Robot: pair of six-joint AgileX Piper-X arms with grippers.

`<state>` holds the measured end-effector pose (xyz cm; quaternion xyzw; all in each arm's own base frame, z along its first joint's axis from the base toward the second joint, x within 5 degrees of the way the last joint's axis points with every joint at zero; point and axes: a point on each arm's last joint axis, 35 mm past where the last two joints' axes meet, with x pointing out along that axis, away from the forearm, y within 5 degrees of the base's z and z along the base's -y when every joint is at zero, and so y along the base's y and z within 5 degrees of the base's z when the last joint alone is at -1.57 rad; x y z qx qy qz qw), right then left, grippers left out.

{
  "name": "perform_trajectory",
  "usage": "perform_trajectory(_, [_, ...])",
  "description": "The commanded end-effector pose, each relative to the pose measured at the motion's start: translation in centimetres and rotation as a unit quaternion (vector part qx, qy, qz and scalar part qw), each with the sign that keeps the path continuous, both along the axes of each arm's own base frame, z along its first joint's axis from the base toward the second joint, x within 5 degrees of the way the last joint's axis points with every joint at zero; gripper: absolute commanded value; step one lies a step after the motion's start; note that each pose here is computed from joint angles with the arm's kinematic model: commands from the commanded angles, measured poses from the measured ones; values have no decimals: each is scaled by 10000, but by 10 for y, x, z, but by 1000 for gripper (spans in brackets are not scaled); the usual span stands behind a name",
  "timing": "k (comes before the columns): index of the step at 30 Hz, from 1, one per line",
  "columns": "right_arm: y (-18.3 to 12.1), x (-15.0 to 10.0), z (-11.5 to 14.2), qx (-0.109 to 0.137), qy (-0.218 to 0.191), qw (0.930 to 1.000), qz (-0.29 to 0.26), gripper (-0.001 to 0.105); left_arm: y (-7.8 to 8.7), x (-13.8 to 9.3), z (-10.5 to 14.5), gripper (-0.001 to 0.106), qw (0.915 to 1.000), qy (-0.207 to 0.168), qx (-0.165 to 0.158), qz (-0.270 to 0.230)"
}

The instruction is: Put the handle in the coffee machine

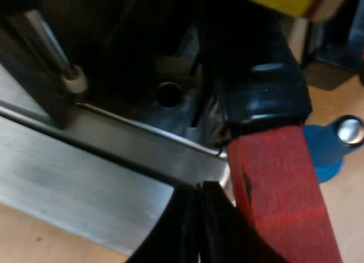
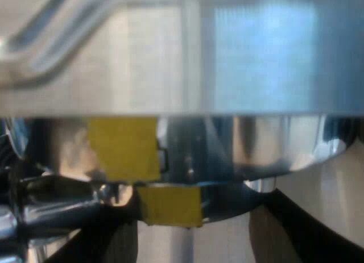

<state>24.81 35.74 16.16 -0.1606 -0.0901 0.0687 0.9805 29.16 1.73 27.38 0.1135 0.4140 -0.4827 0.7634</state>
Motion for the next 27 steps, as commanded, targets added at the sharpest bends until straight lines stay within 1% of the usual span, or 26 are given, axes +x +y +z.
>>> perform_trajectory(1, [1, 1, 22, 452, -327, 9984, 79, 47, -9, -9, 4, 1, 9991, 291, -260, -154])
perform_trajectory(2, [1, 1, 22, 452, -326, 9984, 84, 47, -14, -11, 4, 1, 9983, 415, -333, -227])
perform_trajectory(3, [1, 1, 22, 452, -327, 9984, 83, 47, -15, -12, 4, 1, 9980, 445, -361, -249])
perform_trajectory(4, [1, 1, 22, 452, -327, 9984, 83, 47, -21, -14, 5, 1, 9968, 555, -462, -342])
perform_trajectory(9, [1, 1, 22, 452, -327, 9984, 83, 47, -32, -19, 7, 1, 9936, 784, -637, -496])
perform_trajectory(11, [1, 1, 22, 452, -327, 9984, 83, 47, -34, -22, 10, 1, 9912, 861, -902, -447])
perform_trajectory(15, [1, 1, 22, 452, -327, 9984, 83, 47, -35, -28, 18, 1, 9886, 923, -1134, -372])
perform_trajectory(17, [1, 1, 22, 452, -327, 9984, 83, 47, -36, -34, 24, 1, 9858, 973, -1328, -344])
perform_trajectory(20, [1, 1, 22, 452, -327, 9984, 83, 47, -37, -37, 27, 1, 9817, 1082, -1530, -337])
perform_trajectory(25, [1, 1, 22, 452, -327, 9984, 83, 47, -37, -42, 17, 1, 9777, 1299, -1620, -312])
perform_trajectory(27, [1, 1, 22, 452, -327, 9984, 83, 47, -37, -44, 12, 1, 9772, 1357, -1604, -308])
